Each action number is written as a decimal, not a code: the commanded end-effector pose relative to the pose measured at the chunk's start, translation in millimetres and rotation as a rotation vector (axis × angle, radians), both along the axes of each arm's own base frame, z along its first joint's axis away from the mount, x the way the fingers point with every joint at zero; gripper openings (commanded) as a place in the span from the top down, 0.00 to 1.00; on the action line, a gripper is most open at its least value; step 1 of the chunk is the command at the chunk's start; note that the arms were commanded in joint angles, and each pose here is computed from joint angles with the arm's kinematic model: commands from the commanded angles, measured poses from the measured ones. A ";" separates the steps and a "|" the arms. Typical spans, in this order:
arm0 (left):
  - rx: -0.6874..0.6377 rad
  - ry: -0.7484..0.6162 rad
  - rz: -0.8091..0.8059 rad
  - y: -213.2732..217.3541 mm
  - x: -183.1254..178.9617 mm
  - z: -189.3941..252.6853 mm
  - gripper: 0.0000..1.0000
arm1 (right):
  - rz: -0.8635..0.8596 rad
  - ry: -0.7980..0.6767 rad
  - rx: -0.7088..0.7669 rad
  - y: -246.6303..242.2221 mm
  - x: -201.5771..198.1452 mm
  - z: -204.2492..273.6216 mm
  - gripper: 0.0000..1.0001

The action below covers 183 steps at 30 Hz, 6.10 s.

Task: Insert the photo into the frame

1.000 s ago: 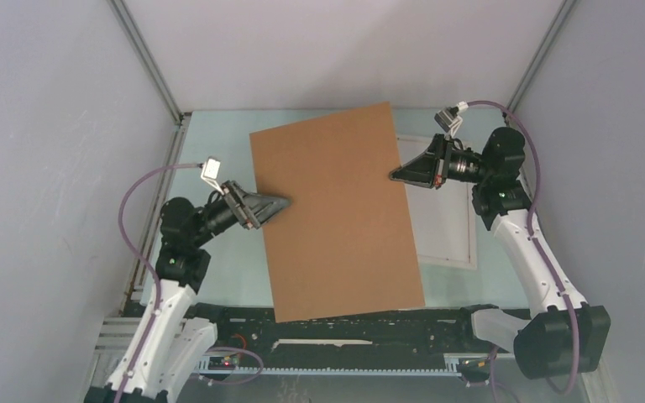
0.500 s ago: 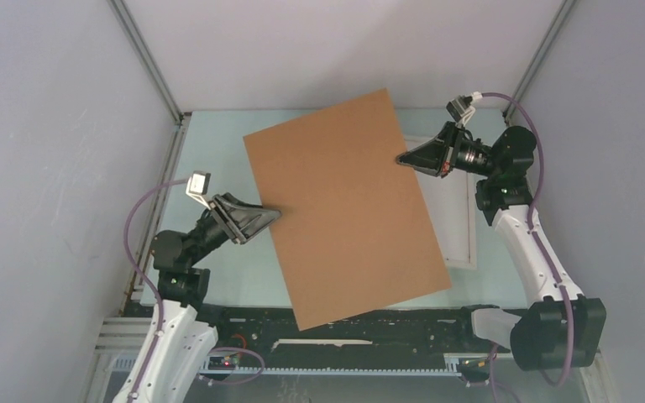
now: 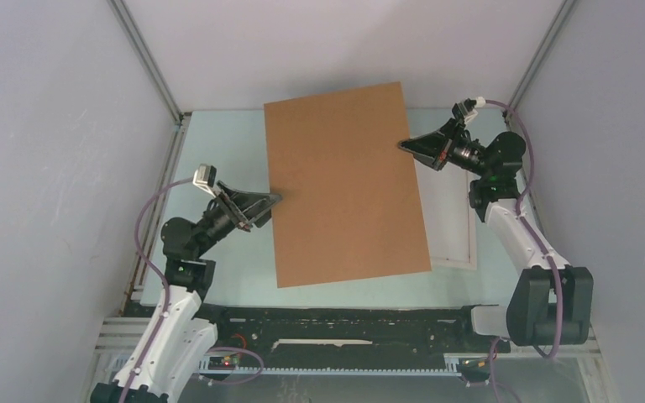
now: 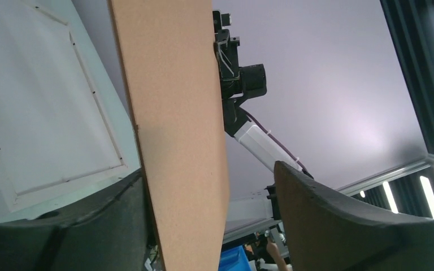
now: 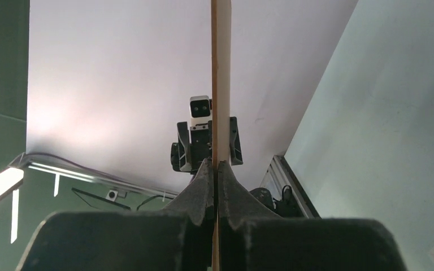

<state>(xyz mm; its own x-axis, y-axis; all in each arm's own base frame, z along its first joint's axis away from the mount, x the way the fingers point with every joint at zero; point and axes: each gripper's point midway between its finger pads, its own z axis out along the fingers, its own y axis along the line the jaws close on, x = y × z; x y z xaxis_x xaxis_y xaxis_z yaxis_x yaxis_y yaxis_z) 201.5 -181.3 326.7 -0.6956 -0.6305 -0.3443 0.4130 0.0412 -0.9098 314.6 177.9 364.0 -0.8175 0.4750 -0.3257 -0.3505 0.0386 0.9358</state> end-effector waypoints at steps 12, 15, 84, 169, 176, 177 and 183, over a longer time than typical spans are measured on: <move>0.142 -0.047 0.129 8.8 13.0 -5.5 0.53 | -0.014 -0.041 -0.038 5.8 -1.3 -4.8 1.00; 0.189 -0.087 0.160 11.7 14.9 -2.1 0.60 | -0.011 -0.044 -0.050 9.1 -2.3 -8.0 1.00; 0.171 0.288 -0.044 -223.2 219.2 -53.6 1.00 | -0.406 0.017 -0.764 -97.3 -15.9 -38.2 0.00; 0.441 0.332 -0.152 -258.2 204.4 -171.0 1.00 | -0.364 0.016 -0.722 -91.7 -19.8 -50.5 0.00; 0.650 0.369 -0.082 -240.0 211.1 -189.9 0.88 | -0.362 0.014 -0.717 -90.9 -20.0 -50.8 0.00; 0.684 0.373 -0.066 -235.6 212.4 -192.1 0.82 | -0.361 0.016 -0.718 -90.9 -20.1 -51.5 0.00; 0.797 0.360 -0.035 -226.2 220.4 -187.9 0.59 | -0.356 0.015 -0.710 -90.0 -19.6 -51.3 0.00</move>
<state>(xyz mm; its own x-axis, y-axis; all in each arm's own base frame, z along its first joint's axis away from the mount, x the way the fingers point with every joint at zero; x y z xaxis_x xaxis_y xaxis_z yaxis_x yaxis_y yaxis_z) 411.3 -414.3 124.6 -0.8861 -0.3151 -0.3398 0.0662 0.6398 -0.7657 296.5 86.6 302.2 -0.6877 0.3949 -0.6092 -0.1519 0.7424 0.6526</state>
